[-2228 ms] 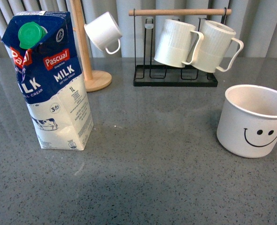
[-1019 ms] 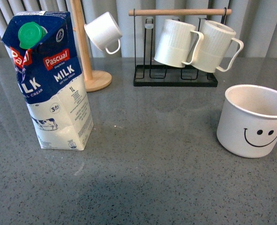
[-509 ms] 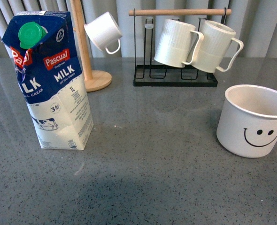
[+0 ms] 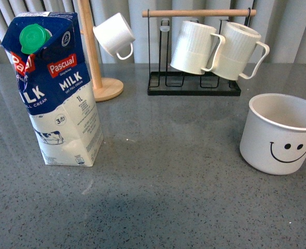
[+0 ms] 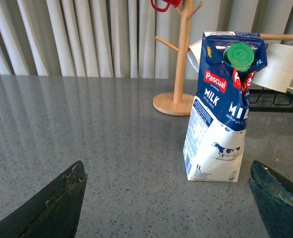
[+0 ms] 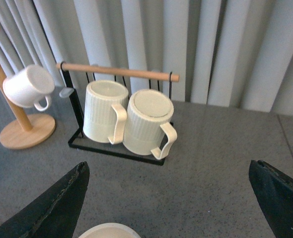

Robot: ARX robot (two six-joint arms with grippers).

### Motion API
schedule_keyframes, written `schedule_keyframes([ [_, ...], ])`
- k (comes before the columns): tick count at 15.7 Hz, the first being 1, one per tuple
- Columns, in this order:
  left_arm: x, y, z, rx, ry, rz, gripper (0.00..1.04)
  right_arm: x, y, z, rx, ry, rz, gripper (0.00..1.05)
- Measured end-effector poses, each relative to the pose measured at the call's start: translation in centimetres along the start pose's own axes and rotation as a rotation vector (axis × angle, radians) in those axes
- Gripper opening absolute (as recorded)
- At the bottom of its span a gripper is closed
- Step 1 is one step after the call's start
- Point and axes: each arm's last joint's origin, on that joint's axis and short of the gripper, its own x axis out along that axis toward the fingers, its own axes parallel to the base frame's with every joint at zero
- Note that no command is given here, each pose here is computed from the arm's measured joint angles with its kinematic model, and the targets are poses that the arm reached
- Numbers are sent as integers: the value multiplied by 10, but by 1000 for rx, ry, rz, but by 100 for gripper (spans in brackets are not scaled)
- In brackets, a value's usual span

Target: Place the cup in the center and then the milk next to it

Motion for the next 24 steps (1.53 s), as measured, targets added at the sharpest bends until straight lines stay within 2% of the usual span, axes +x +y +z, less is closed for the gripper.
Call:
schedule_keyframes([
  [4,0,0,0,0,0,0,98,42,-11,-7,-46,250,136,98],
  [9,0,0,0,0,0,0,98,58,-13,-50,-95,490,200,98],
  [13,0,0,0,0,0,0,98,71,-9,-64,-113,583,258,98],
  [19,0,0,0,0,0,0,98,84,-6,-74,-179,656,282,97],
  [21,0,0,0,0,0,0,98,86,-7,-75,-194,647,280,84],
  [24,0,0,0,0,0,0,98,86,-7,-75,-202,644,283,53],
])
